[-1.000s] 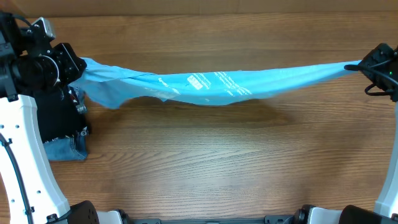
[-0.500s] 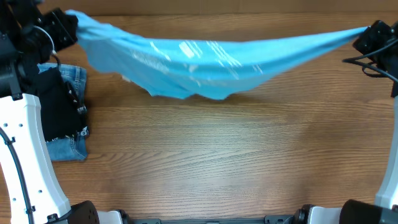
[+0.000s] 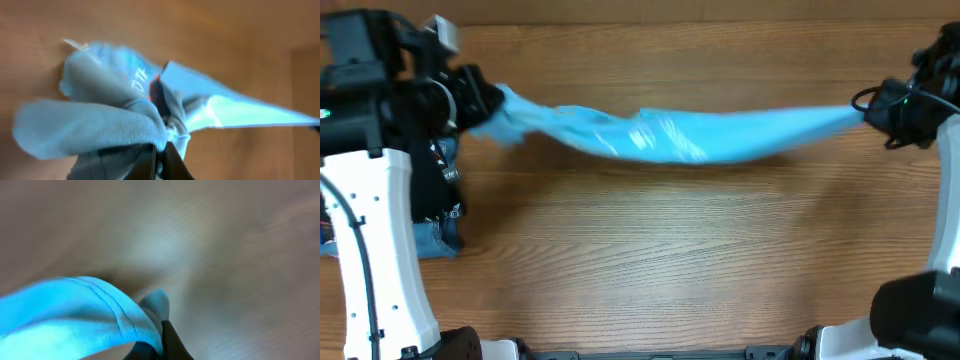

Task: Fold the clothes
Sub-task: 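Lift the T-shirt with both grippers and swing it flat, then lay the T-shirt flat and open the right gripper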

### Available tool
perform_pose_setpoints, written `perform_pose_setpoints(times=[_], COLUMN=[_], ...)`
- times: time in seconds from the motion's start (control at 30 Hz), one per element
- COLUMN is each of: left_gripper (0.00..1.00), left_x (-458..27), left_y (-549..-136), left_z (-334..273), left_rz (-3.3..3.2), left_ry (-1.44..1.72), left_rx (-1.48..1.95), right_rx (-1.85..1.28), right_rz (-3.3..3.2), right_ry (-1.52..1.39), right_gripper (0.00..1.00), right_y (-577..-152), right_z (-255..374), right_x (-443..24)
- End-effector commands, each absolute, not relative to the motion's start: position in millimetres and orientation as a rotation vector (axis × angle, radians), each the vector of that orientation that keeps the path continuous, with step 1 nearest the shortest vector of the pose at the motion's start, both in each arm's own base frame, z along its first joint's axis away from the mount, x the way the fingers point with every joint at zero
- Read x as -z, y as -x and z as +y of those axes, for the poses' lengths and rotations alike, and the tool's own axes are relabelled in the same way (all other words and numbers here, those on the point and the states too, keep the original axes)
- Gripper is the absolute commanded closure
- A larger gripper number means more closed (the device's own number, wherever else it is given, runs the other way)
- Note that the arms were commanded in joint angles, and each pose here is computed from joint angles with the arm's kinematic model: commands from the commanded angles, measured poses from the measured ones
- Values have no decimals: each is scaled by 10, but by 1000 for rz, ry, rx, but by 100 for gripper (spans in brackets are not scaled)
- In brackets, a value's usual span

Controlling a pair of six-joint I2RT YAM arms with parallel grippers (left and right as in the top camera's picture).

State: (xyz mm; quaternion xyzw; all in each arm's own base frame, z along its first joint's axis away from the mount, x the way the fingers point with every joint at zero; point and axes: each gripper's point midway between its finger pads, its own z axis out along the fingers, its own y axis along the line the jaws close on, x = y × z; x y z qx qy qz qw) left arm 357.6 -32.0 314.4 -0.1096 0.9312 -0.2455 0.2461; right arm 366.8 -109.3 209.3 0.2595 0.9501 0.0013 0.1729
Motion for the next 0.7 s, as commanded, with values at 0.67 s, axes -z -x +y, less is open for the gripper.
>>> perform_pose_setpoints(times=[0.67], left_gripper=[96], left_x=[-1493], left_y=[-2878], left_z=[-362], left_rz=[3077], left_ry=[291], left_rx=[301], right_rx=[-340], right_rz=[2853], right_ry=[-612], right_gripper=[69], right_y=[-3812], right_z=[-570], right_x=[-1505])
